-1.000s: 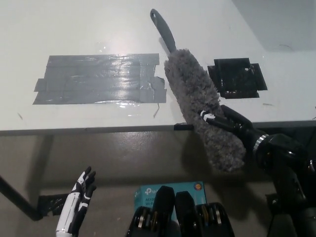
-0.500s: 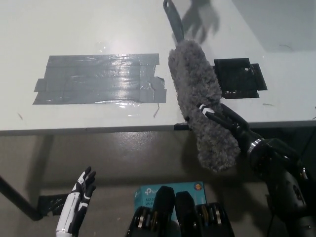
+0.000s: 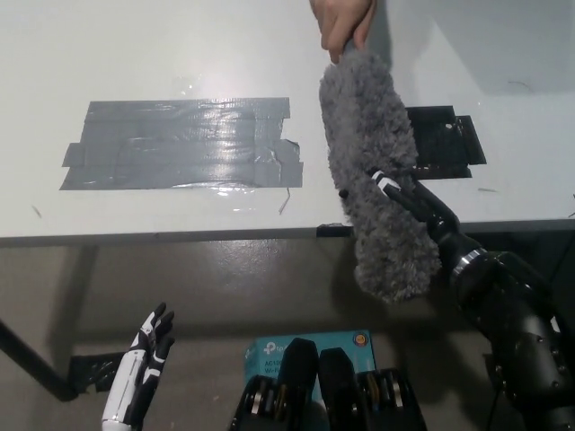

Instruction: A grey duster is kept infront of the robot in the middle of the table and the robot extends its right arm to grab the duster, picks it up and hands it to a person

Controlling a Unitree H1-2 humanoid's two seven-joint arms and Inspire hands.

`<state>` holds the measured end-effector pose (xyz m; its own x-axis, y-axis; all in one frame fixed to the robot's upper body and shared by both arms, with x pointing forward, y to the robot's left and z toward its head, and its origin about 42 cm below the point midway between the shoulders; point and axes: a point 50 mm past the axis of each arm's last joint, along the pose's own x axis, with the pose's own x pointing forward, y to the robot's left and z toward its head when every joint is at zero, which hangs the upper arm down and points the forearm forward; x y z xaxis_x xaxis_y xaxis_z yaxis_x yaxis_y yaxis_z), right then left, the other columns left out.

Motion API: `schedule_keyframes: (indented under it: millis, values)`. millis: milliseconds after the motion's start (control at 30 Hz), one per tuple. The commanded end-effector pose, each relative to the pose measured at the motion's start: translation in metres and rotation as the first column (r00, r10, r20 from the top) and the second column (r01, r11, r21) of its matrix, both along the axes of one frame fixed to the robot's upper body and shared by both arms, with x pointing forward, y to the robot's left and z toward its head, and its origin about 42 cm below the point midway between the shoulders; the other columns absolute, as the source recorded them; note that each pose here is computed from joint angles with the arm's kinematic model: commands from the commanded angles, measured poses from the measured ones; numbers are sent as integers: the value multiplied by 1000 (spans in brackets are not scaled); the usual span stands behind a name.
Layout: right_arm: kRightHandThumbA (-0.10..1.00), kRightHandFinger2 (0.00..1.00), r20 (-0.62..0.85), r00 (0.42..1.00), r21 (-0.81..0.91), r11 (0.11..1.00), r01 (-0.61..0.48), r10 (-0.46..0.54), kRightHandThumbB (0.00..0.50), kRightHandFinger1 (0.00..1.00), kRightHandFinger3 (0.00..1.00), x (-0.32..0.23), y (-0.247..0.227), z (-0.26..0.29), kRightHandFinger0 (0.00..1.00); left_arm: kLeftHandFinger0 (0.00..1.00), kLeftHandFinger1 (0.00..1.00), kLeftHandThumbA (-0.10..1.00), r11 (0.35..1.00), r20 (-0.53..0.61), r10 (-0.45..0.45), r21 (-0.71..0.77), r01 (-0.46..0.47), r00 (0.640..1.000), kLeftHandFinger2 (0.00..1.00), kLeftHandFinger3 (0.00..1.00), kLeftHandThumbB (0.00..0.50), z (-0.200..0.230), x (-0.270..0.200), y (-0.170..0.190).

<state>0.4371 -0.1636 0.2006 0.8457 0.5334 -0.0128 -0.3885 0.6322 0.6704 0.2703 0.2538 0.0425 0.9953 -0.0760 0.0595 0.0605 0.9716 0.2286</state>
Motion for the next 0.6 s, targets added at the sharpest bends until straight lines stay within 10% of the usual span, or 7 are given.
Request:
schedule_keyframes:
  millis: [0, 167, 200, 233, 267, 333, 567]
  values:
    - [-100, 845, 75, 994, 264, 960, -96, 79, 180, 426, 1000, -5, 14, 84, 0, 951, 1000, 932, 1000, 84, -6, 16, 4, 996, 1000, 1000, 280, 15, 7, 5]
    - [-100, 886, 94, 992, 239, 965, -110, 90, 213, 415, 1000, -7, 12, 80, 25, 952, 1000, 930, 1000, 80, -6, 18, 5, 997, 1000, 1000, 282, 15, 7, 5]
    - [-34, 1000, 101, 990, 233, 965, -118, 97, 222, 552, 1000, -8, 11, 79, 166, 950, 1000, 930, 1000, 81, -6, 20, 4, 997, 1000, 1000, 275, 15, 7, 5]
    - [328, 1000, 166, 977, 199, 966, -166, 134, 259, 1000, 1000, -13, 9, 79, 717, 950, 1000, 928, 1000, 85, -7, 20, 5, 996, 1000, 1000, 271, 15, 7, 5]
    - [412, 1000, 197, 968, 185, 964, -191, 154, 299, 1000, 1000, -17, 9, 79, 890, 950, 1000, 928, 1000, 84, -7, 18, 6, 996, 1000, 1000, 271, 15, 7, 6]
    - [589, 1000, 247, 953, 157, 963, -219, 176, 392, 1000, 1000, -23, 8, 79, 1000, 952, 1000, 928, 1000, 79, -7, 17, 6, 997, 1000, 1000, 272, 15, 7, 6]
    - [874, 1000, 361, 916, 18, 981, -194, 174, 476, 1000, 1000, -35, -2, 77, 1000, 958, 1000, 947, 999, 84, -10, 32, 7, 996, 1000, 1000, 266, 15, 7, 6]
